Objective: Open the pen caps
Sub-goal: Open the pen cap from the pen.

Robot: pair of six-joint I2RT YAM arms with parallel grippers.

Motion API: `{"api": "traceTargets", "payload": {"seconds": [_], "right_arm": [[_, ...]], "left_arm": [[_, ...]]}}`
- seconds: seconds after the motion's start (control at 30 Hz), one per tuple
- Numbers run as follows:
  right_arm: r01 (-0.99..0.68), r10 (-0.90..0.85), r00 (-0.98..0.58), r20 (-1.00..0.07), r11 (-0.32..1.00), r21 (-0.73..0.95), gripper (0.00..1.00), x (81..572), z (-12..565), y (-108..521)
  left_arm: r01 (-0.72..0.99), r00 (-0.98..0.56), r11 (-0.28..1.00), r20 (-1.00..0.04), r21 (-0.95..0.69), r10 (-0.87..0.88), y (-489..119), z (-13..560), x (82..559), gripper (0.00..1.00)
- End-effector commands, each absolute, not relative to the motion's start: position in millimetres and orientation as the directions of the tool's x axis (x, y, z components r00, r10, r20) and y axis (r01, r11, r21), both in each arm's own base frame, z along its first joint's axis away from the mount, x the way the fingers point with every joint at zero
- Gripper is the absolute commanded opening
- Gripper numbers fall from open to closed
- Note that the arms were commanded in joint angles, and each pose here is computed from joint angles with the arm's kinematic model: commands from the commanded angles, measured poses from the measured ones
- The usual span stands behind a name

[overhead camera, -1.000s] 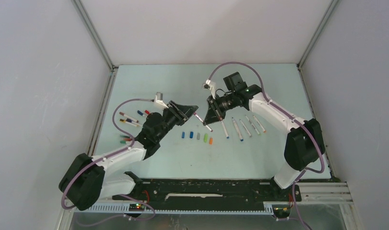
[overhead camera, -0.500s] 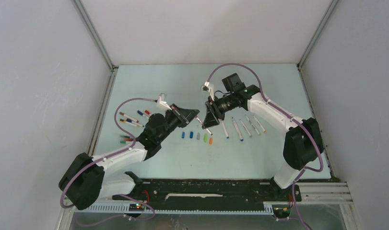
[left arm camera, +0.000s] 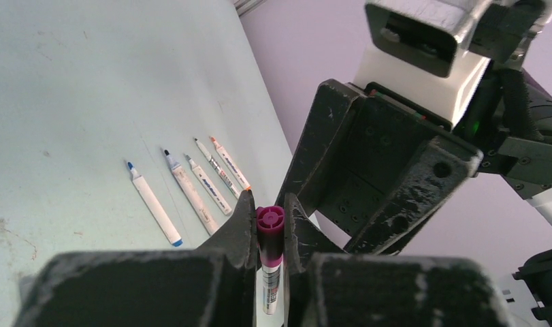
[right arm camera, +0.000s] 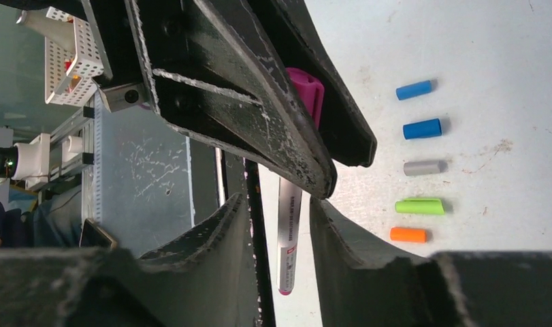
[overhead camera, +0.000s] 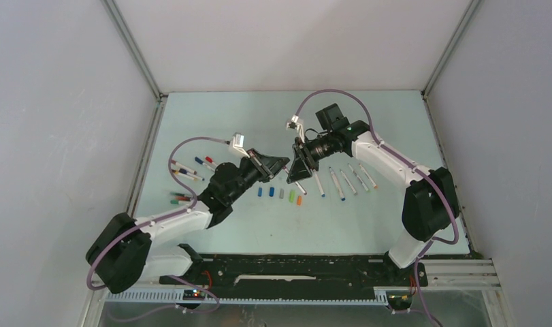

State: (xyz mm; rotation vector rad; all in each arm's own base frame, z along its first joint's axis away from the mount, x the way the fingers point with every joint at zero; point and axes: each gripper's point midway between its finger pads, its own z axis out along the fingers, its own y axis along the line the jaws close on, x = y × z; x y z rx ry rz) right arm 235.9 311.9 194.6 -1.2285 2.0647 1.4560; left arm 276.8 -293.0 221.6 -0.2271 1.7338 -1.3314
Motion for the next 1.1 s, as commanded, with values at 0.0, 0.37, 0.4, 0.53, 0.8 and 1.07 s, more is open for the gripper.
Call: {"api": "traceTargets", "payload": {"seconds": [0.0, 0.37, 0.4, 0.53, 0.8, 1.07], "right_arm": [[-0.802, -0.454, -0.555, -0.697, 0.067, 0.594, 0.39, 232.1, 199.4, 314.7], [-0.804, -0.466, -0.546, -0.696, 0.057, 0.592, 0.0, 227.4, 197.2, 319.2], [-0.804, -0.467, -0.545, -0.697, 0.054, 0.593, 0.0, 226.9, 197.6, 319.4], [-0.802, -0.468, -0.545, -0.696, 0.047, 0.596, 0.0, 225.5, 197.8, 318.6], [-0.795, -0.48, -0.541, -0.691, 0.025, 0.606, 0.0, 221.2, 193.8, 318.6], [-0.797, -0.524, -0.524, -0.671, 0.025, 0.603, 0.0, 213.5, 179.2, 325.6]], "left_arm": [[0.452, -0.473, 0.367, -0.567, -0.813, -0.675, -288.0, 270.1, 280.7, 0.0], [0.463, -0.434, 0.368, -0.568, -0.806, -0.699, -278.5, 278.0, 278.6, 0.0], [0.463, -0.429, 0.369, -0.568, -0.806, -0.702, -277.2, 279.1, 278.5, 0.0], [0.465, -0.407, 0.376, -0.571, -0.802, -0.713, -271.4, 281.1, 277.8, 0.0], [0.44, -0.31, 0.434, -0.586, -0.786, -0.749, -249.3, 289.1, 285.5, 0.0], [0.352, -0.056, 0.506, -0.557, -0.788, -0.828, -173.1, 328.0, 319.2, 0.0]]}}
